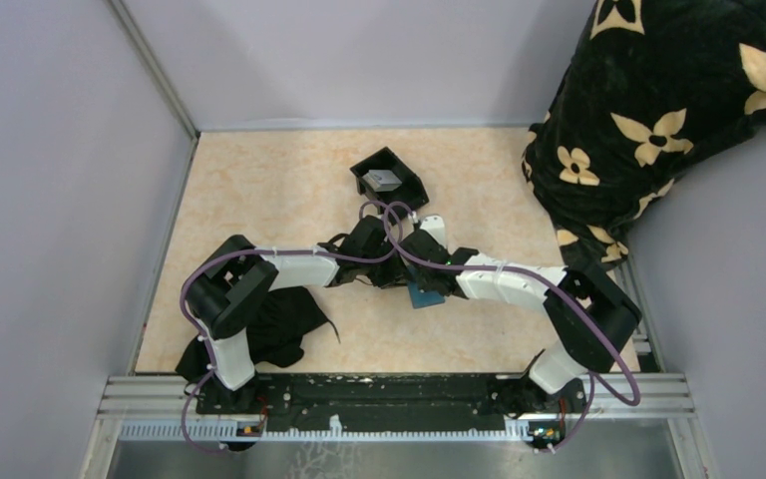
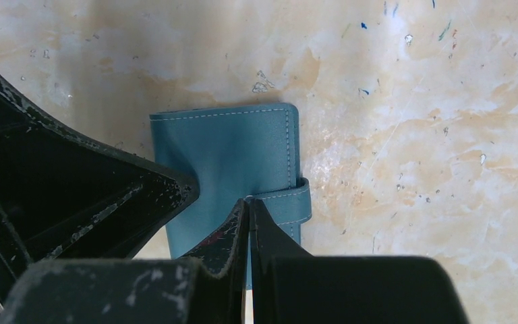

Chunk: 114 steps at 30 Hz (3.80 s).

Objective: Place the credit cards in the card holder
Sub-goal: Close the card holder at the center of the board.

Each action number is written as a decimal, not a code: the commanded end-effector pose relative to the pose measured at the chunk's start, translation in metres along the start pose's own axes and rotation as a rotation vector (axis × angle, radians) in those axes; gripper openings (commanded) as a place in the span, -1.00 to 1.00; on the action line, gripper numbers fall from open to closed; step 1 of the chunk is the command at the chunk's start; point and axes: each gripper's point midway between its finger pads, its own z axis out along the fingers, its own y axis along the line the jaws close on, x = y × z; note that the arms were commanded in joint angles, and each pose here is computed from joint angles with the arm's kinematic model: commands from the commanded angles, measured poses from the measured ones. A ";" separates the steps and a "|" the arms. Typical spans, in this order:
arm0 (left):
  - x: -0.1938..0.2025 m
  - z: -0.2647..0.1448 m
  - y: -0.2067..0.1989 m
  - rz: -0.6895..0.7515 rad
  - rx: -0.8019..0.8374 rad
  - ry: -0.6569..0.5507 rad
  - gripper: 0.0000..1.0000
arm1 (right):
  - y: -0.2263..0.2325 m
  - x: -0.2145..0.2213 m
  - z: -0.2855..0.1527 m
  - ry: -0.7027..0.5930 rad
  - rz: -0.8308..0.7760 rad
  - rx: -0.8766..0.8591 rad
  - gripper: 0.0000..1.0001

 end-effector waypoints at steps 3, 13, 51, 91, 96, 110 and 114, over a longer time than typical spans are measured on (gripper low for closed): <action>0.038 0.008 0.071 0.000 -0.240 0.103 -0.39 | -0.001 -0.029 -0.011 -0.071 0.025 -0.010 -1.00; 0.038 0.008 0.070 0.002 -0.239 0.105 -0.39 | 0.004 -0.033 -0.008 -0.069 0.024 -0.021 -1.00; 0.037 0.008 0.069 0.005 -0.243 0.101 -0.39 | 0.004 -0.002 0.001 -0.008 0.004 -0.024 -1.00; 0.041 0.010 0.065 0.010 -0.240 0.107 -0.41 | 0.021 0.007 0.004 0.008 -0.007 -0.049 -1.00; 0.041 0.010 0.063 0.012 -0.237 0.106 -0.40 | 0.019 0.015 0.005 0.019 -0.006 -0.043 -1.00; 0.041 0.011 0.064 0.014 -0.247 0.106 -0.40 | 0.007 0.042 0.002 0.037 0.019 -0.016 -1.00; 0.040 0.010 0.063 0.016 -0.249 0.103 -0.40 | 0.001 0.046 0.000 0.030 0.033 -0.008 -1.00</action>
